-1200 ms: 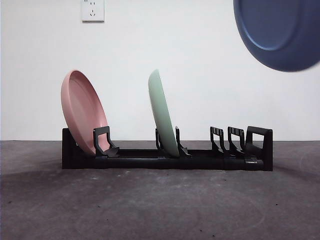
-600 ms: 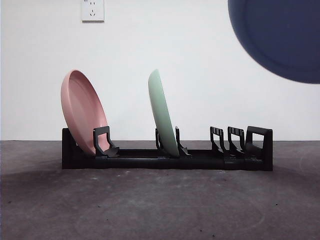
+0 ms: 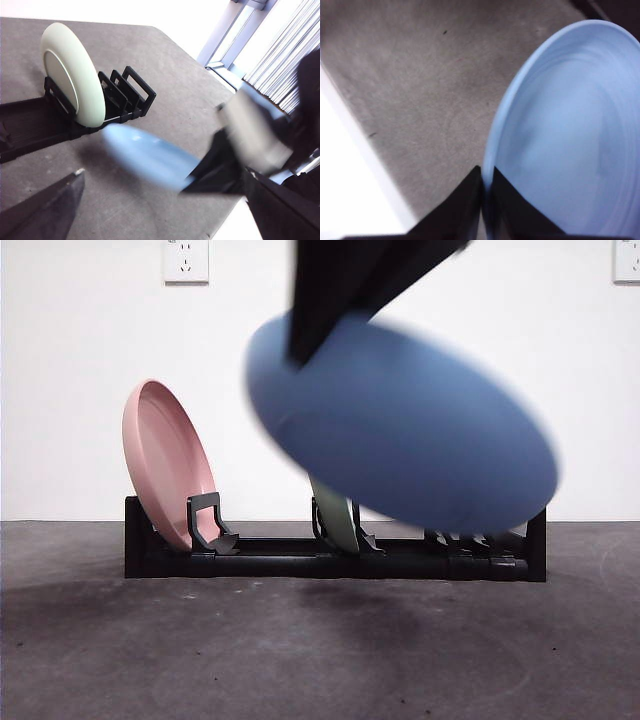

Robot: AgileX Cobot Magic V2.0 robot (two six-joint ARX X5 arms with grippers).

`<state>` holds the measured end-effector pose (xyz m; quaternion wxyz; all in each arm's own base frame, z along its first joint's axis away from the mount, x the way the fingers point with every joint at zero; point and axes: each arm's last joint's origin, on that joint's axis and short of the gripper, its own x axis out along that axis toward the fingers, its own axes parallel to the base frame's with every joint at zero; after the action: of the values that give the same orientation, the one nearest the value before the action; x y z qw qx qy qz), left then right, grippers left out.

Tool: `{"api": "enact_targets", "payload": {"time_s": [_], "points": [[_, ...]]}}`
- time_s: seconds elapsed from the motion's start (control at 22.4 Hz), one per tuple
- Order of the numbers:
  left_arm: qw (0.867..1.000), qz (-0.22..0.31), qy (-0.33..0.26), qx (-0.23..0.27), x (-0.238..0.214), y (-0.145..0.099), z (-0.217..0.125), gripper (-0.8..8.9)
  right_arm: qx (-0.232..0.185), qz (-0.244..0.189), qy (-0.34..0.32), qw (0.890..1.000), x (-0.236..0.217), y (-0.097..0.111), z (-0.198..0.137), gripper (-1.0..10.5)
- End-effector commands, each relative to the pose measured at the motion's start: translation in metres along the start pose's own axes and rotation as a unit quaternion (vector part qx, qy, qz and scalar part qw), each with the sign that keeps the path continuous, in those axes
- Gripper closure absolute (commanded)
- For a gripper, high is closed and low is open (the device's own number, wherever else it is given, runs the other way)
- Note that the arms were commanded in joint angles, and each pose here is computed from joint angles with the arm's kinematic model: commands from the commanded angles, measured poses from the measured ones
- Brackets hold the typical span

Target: Place the plate

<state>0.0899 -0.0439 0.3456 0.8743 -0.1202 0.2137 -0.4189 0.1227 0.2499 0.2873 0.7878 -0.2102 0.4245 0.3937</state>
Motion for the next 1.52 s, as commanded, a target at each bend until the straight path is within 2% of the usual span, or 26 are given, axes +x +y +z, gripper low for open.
{"api": "enact_targets", "payload": {"time_s": [0.04, 0.13, 0.31, 0.45, 0.62, 0.67, 0.89, 1.03, 1.12, 1.2, 1.34, 1.52], "points": [[1.000, -0.005, -0.004, 0.005, -0.002, -0.003, 0.004, 3.14, -0.039, -0.044, 0.025, 0.998, 0.028, 0.015, 0.002, 9.4], [1.000, -0.004, 0.001, 0.004, -0.003, -0.004, 0.002, 3.14, -0.060, -0.068, 0.055, 0.994, 0.051, 0.025, -0.002, 9.4], [1.000, -0.003, 0.002, 0.004, -0.004, -0.004, 0.001, 3.14, -0.087, -0.070, 0.096, 0.989, 0.086, 0.042, -0.011, 9.4], [1.000, -0.003, 0.002, 0.003, -0.004, -0.004, 0.001, 3.14, -0.102, -0.092, 0.098, 0.986, 0.103, 0.051, -0.014, 9.4], [1.000, -0.003, 0.004, 0.002, -0.004, -0.004, 0.001, 3.14, -0.100, -0.092, 0.099, 0.986, 0.107, 0.054, -0.015, 9.4], [1.000, -0.003, 0.004, 0.002, -0.004, -0.004, 0.001, 3.14, -0.099, -0.092, 0.099, 0.986, 0.107, 0.054, -0.015, 9.2], [1.000, -0.003, 0.003, 0.002, -0.004, -0.004, 0.001, 3.14, -0.103, -0.097, 0.115, 0.983, 0.106, 0.052, -0.018, 6.5], [1.000, -0.003, 0.003, 0.002, -0.004, -0.004, 0.001, 3.14, -0.104, -0.108, 0.126, 0.981, 0.101, 0.049, -0.019, 5.5], [1.000, -0.003, 0.003, 0.002, -0.004, -0.004, 0.001, 3.14, -0.100, -0.105, 0.124, 0.982, 0.094, 0.046, -0.018, 5.3], [1.000, -0.003, 0.003, 0.002, -0.004, -0.004, 0.001, 3.14, -0.091, -0.083, 0.113, 0.986, 0.082, 0.044, -0.015, 5.3], [1.000, -0.003, 0.005, -0.003, -0.003, -0.003, 0.001, 3.14, -0.065, -0.022, 0.089, 0.994, 0.059, 0.038, -0.009, 5.3], [1.000, 0.001, 0.009, -0.019, 0.000, -0.001, 0.002, 3.14, -0.020, 0.042, 0.048, 0.998, 0.022, 0.020, -0.002, 5.3]]}}
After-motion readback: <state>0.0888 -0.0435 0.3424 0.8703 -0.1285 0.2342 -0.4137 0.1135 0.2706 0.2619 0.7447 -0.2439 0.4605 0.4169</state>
